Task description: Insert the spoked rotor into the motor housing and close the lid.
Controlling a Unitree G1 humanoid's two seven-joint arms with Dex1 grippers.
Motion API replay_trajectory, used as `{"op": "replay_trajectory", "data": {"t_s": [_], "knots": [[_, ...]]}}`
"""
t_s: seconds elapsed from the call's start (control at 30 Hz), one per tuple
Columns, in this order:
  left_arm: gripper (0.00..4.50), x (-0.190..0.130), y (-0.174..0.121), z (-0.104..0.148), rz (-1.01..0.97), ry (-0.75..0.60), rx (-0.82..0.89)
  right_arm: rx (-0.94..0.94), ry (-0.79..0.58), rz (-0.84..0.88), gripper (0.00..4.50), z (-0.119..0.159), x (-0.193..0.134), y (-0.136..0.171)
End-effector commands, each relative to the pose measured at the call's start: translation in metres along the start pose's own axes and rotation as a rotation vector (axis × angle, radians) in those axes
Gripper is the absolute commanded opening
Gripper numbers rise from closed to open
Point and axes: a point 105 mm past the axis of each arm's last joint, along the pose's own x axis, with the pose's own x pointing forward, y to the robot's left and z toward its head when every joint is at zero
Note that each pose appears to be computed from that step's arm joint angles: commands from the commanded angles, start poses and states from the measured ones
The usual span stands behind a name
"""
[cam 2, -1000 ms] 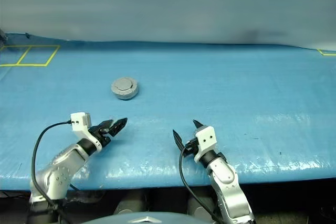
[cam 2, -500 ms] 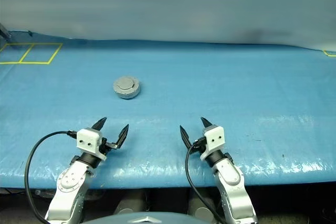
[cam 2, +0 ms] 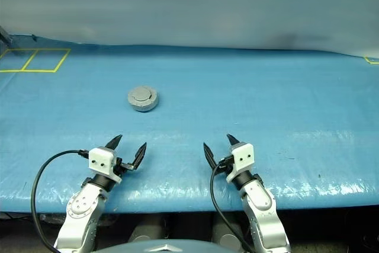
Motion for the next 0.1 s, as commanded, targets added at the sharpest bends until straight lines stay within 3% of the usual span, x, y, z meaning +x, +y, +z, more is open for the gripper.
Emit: {"op": "replay_trajectory", "data": {"t_s": [0.03, 0.1], "knots": [[4.47, 0.0027, -0.0045, 0.0072, -0.025, -0.037, -0.003, -0.003, -0.047, -0.010, 4.50, 0.0119, -0.0005, -0.0022], [4.47, 0.0032, -0.0052, 0.0071, -0.031, -0.038, -0.006, -0.007, -0.047, -0.012, 4.50, 0.0117, -0.0007, -0.0025]]}}
